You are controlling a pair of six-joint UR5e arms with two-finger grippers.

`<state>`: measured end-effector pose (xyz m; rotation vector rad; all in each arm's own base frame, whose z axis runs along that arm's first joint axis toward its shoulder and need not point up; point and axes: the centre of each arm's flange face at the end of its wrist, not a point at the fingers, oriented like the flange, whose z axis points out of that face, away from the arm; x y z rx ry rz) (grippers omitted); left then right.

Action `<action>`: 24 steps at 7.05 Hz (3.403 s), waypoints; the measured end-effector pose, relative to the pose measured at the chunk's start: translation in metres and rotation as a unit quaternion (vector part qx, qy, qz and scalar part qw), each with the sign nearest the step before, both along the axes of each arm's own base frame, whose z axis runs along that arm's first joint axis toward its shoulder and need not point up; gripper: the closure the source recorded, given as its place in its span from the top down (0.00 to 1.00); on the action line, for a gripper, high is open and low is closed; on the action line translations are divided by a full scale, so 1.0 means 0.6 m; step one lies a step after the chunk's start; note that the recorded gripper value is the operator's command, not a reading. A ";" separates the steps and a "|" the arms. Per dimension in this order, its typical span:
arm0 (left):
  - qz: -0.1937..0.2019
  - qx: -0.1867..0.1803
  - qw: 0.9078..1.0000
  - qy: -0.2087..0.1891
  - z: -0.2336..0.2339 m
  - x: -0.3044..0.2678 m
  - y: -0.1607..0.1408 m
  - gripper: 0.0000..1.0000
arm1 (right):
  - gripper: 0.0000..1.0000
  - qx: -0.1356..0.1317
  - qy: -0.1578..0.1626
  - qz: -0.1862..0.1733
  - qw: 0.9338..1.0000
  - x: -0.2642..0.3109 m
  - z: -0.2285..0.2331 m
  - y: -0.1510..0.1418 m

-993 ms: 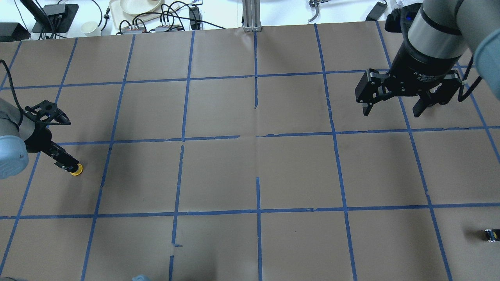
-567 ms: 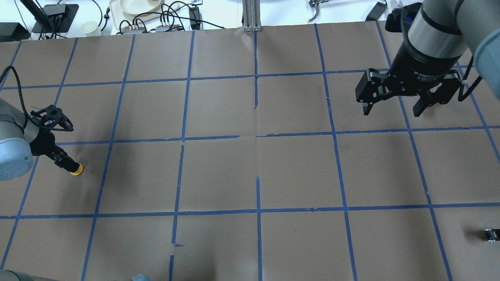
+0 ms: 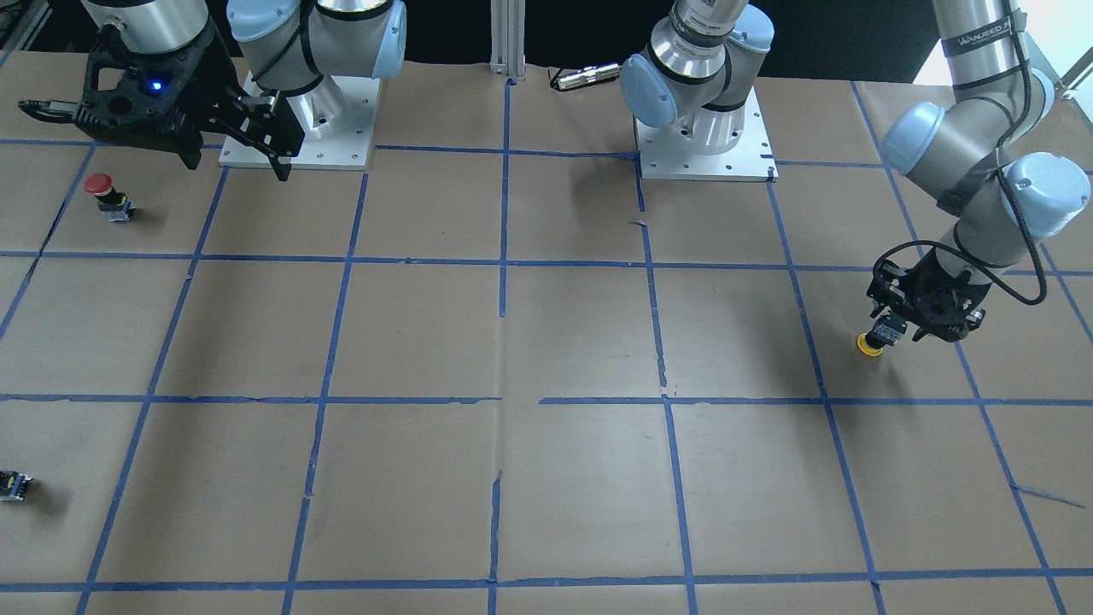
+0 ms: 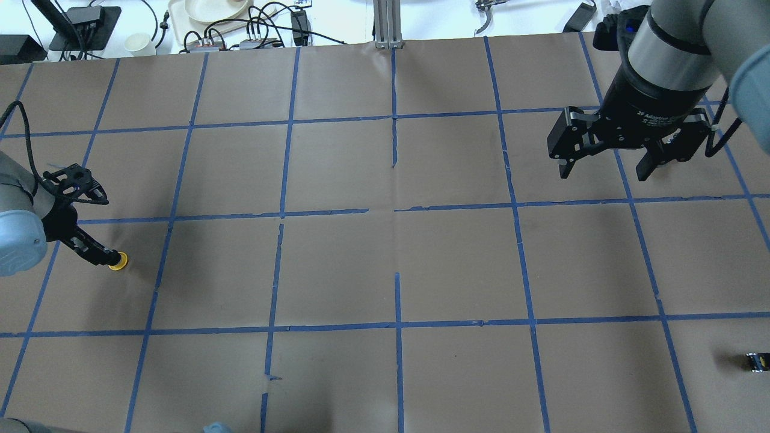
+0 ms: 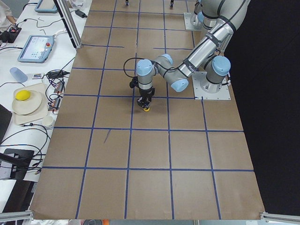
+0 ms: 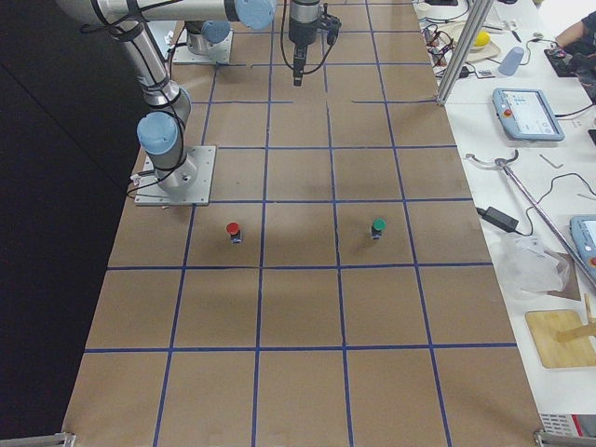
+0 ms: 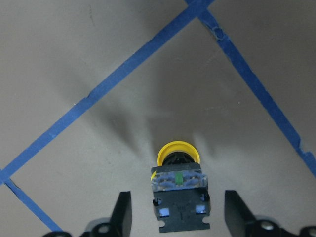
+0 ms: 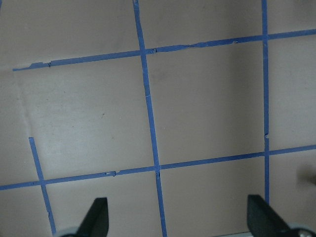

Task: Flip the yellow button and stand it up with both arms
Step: 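Lower the left gripper over the yellow button and close on its base, then lift the yellow button with the left gripper and carry it toward the right gripper, then extend the yellow button toward the right gripper while the right gripper opens and approaches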

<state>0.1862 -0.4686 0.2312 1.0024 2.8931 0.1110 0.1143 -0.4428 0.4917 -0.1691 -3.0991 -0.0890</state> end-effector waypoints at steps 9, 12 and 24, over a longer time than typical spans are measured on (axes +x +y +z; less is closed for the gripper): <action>0.232 0.009 0.924 0.304 0.034 -0.235 0.043 0.14 | 1.00 -0.014 -0.048 -0.053 0.997 0.001 0.010 -0.012; 0.297 0.057 0.869 0.391 0.038 -0.414 0.046 0.11 | 1.00 -0.009 -0.165 -0.183 0.969 -0.002 0.023 -0.028; 0.194 0.192 0.573 0.773 0.046 -0.736 0.015 0.05 | 1.00 0.091 -0.340 -0.319 0.880 0.009 -0.020 -0.046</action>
